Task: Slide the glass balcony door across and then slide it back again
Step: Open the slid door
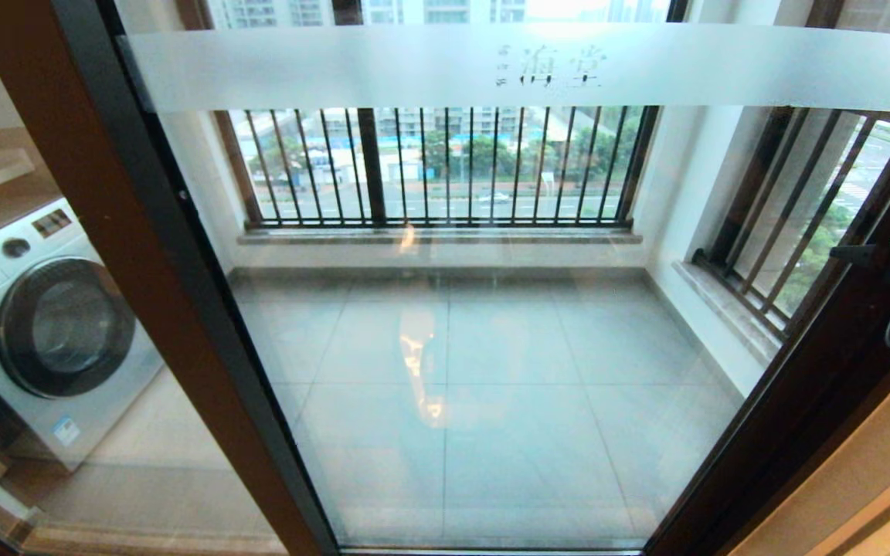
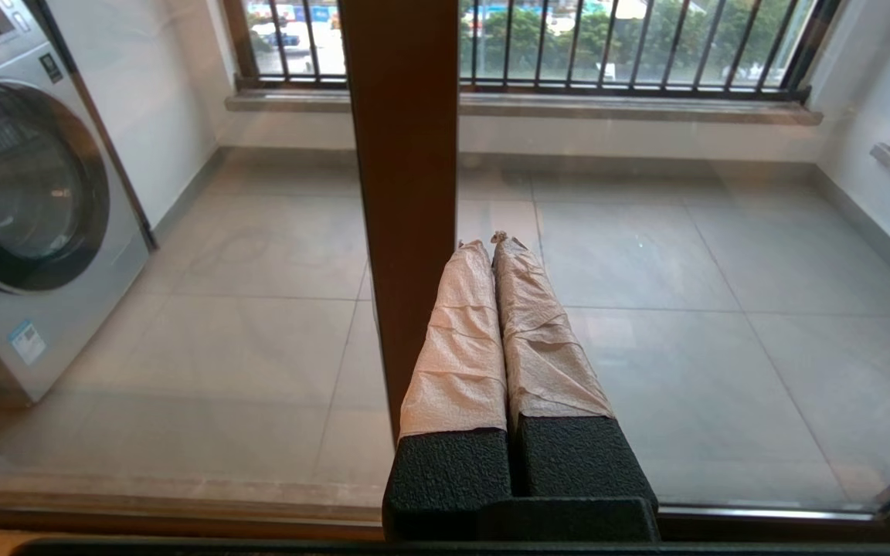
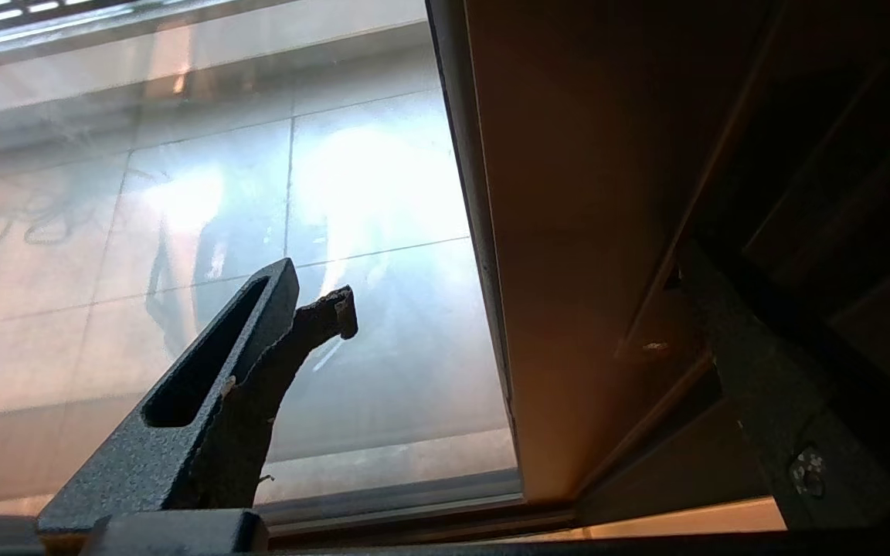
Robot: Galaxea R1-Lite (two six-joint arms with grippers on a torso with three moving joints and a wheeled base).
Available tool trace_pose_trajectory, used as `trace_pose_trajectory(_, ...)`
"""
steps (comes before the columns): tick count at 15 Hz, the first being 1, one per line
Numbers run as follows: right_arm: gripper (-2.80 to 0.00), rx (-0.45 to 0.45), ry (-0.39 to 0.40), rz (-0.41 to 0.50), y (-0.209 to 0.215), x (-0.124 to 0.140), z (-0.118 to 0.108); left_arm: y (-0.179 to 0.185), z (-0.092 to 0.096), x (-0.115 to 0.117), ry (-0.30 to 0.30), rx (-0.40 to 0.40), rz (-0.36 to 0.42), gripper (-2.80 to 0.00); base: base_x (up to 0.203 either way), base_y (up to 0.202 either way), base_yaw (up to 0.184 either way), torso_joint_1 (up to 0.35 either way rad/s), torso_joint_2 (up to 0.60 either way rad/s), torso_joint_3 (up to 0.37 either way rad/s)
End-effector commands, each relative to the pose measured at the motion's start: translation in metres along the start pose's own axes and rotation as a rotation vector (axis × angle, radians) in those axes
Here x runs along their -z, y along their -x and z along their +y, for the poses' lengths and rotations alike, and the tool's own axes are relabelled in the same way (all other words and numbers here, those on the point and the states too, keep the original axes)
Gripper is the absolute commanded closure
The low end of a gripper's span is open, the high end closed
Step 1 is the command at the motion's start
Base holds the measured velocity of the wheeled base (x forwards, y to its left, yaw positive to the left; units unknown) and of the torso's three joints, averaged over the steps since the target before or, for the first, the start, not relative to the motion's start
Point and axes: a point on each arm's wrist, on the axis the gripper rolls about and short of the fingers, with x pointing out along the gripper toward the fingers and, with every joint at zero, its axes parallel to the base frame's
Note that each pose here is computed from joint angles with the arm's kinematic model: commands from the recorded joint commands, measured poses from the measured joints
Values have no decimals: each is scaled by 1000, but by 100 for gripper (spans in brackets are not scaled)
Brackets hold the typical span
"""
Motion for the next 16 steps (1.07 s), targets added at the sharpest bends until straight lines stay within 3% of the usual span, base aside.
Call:
trace_pose_trajectory(1, -280, -18, 3, -1, 4, -1, 6, -2, 0, 9, 1, -1, 34, 0, 0, 0, 0, 0, 0, 0)
trace_pose_trajectory(16, -280, -109, 28, 31, 21, 11, 49, -2, 0, 9, 1, -2, 34, 0, 0, 0, 0, 0, 0, 0)
